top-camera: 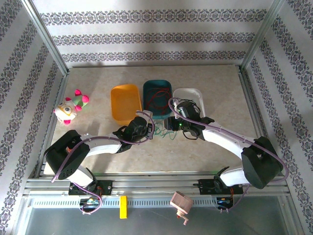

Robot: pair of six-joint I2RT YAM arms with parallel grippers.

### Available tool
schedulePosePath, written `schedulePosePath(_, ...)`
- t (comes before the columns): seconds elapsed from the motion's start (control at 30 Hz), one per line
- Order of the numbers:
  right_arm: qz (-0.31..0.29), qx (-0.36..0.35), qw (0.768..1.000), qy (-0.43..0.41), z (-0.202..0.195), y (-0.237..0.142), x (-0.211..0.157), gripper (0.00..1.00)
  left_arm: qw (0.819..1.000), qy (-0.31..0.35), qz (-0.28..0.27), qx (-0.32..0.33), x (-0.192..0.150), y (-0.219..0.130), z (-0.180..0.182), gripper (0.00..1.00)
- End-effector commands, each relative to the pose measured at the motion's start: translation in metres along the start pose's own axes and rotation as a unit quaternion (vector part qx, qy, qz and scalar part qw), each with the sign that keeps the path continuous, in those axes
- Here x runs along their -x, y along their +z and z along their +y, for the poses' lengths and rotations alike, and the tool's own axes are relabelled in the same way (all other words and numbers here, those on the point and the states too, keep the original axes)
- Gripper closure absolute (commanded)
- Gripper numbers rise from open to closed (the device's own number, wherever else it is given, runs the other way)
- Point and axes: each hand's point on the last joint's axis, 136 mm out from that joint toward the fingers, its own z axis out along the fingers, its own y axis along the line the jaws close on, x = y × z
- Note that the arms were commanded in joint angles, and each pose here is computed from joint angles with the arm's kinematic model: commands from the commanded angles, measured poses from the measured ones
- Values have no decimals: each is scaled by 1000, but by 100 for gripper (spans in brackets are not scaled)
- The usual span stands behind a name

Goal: Untangle the cables

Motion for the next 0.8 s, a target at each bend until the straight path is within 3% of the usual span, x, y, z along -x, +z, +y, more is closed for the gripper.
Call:
schedulePosePath(0.0,12,20,1000,-2,11,5,-4,56,1000,-6,-14,-3,10,-5,1,100)
schedulePosePath(0.47,53,19,998,15,12,33,-14,54,998,41,-14,-48,27,-49,-12,100)
schedulePosePath(0.77,54,80,995,9,38,37,-13,53,999,33,9,-42,13,-49,0,100)
